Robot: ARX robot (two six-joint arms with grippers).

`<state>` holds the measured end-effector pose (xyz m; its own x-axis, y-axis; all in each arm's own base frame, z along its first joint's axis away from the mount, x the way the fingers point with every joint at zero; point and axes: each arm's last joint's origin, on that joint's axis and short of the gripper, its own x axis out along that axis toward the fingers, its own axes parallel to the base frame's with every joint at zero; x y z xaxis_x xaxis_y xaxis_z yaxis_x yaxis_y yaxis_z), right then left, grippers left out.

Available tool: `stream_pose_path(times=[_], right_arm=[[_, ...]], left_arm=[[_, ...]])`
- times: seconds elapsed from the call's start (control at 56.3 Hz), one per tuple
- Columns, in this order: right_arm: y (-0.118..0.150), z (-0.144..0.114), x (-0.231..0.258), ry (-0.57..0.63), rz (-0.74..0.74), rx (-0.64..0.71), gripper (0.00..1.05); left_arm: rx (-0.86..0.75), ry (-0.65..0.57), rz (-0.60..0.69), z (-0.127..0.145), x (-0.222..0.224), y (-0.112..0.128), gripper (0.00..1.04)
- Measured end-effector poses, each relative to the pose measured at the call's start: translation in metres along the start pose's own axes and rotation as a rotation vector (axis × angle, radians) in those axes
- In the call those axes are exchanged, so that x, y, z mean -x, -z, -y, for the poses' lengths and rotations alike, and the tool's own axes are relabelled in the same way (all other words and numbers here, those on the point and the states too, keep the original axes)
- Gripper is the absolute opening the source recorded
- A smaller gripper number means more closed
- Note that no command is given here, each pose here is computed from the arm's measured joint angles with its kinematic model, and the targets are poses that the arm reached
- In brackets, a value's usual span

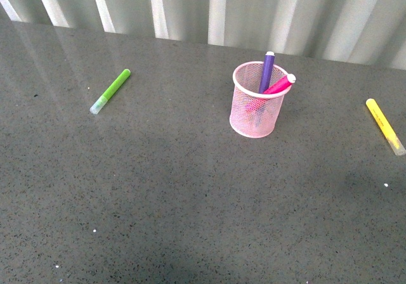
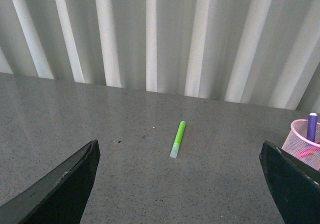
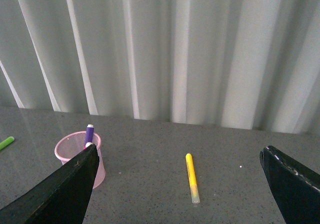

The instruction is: Insert purple and pink pens into pink cup

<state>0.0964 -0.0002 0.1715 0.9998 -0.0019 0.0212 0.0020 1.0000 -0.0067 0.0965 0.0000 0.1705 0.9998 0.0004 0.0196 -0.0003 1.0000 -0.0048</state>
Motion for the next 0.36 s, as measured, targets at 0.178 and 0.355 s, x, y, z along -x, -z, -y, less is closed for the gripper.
stream_pose_path(times=[0.178, 0.355], right_arm=[[0.0000, 0.0000, 0.0000, 0.000, 0.000, 0.000, 0.98], [0.0000, 0.0000, 0.0000, 0.000, 0.000, 0.000, 0.98]], left_arm=[[0.000, 0.000, 0.000, 0.0000, 0.0000, 0.0000, 0.98], [0.000, 0.000, 0.000, 0.0000, 0.0000, 0.0000, 0.98]])
